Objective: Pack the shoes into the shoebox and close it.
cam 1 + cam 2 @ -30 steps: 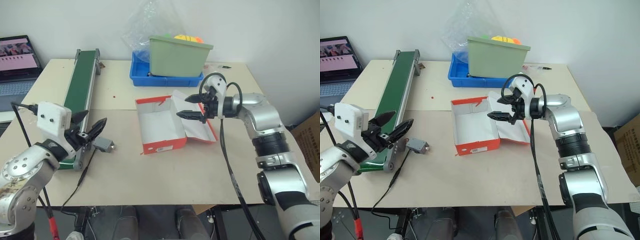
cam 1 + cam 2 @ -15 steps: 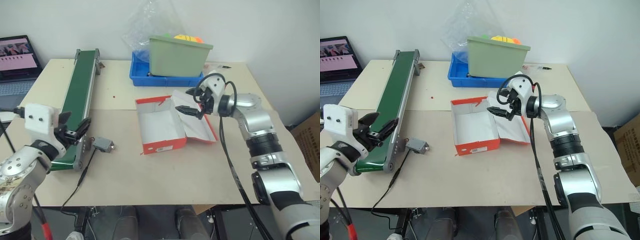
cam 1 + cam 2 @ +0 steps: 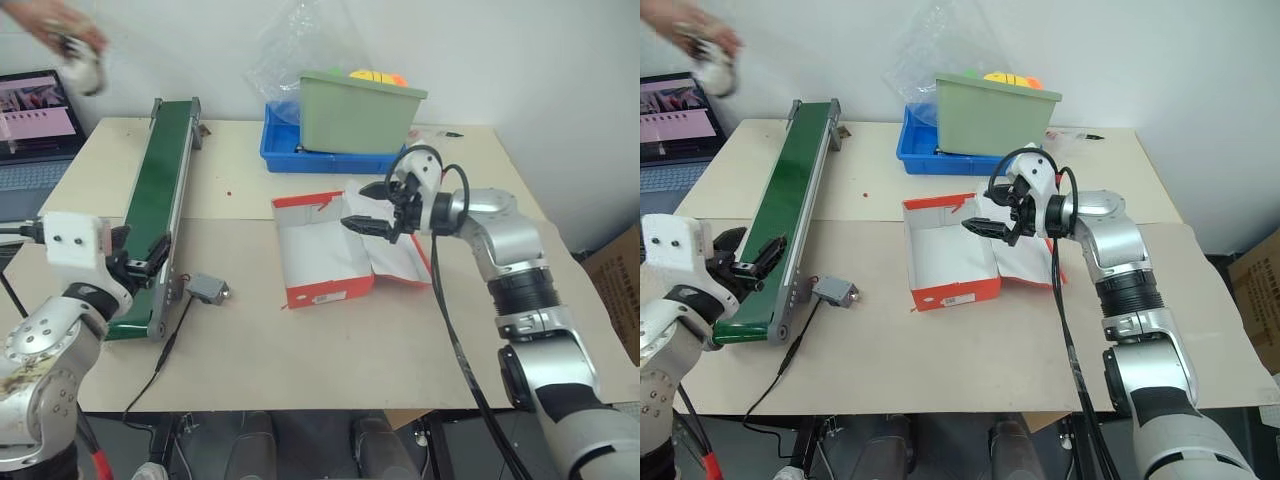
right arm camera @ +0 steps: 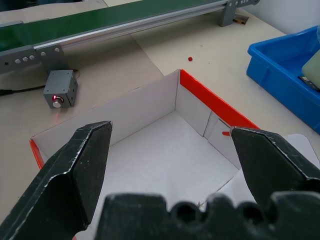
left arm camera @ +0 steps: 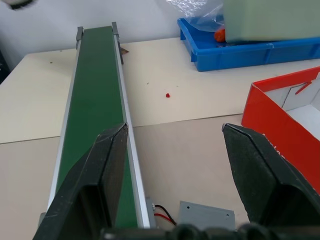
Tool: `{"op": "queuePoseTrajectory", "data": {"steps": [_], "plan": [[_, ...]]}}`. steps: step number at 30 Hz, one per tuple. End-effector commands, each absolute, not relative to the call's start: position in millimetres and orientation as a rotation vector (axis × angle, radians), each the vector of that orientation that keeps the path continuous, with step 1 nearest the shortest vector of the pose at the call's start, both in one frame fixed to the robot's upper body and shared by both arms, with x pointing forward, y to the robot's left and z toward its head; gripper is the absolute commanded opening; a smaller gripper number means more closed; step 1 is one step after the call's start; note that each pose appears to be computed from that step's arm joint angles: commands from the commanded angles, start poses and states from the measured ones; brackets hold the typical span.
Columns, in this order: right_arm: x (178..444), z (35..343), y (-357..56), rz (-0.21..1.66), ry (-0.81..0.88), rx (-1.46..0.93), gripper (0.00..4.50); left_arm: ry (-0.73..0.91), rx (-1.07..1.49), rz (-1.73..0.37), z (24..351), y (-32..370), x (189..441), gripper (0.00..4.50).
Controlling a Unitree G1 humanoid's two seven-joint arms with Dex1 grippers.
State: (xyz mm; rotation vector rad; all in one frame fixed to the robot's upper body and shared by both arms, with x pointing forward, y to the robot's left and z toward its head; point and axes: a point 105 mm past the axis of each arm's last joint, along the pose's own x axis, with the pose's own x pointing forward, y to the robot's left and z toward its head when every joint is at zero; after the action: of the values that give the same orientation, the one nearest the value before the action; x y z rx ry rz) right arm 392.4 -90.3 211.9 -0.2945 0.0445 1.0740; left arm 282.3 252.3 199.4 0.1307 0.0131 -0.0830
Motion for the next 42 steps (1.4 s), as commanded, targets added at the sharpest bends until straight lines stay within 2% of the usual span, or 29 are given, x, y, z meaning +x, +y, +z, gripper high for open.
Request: {"op": "queuePoseTrajectory", "data": {"steps": [1,13,18,33,42], "plan": [[388,229,-86,1.072,-0.025,-0.259,4.47,-0.065,0.164,-0.082,219,249,284,3.20],[376,223,-68,1.136,-0.034,-0.178,4.47,-0.114,0.157,0.114,224,285,285,3.20],[377,222,-70,1.133,-0.026,-0.189,4.50,-0.134,0.106,0.131,223,288,281,4.46],[366,225,-47,1.225,-0.049,-0.200,4.50,-0.115,0.041,0.309,211,320,275,4.46],[359,223,-39,1.256,-0.054,-0.208,4.50,-0.090,-0.011,0.307,194,326,291,4.46]]}}
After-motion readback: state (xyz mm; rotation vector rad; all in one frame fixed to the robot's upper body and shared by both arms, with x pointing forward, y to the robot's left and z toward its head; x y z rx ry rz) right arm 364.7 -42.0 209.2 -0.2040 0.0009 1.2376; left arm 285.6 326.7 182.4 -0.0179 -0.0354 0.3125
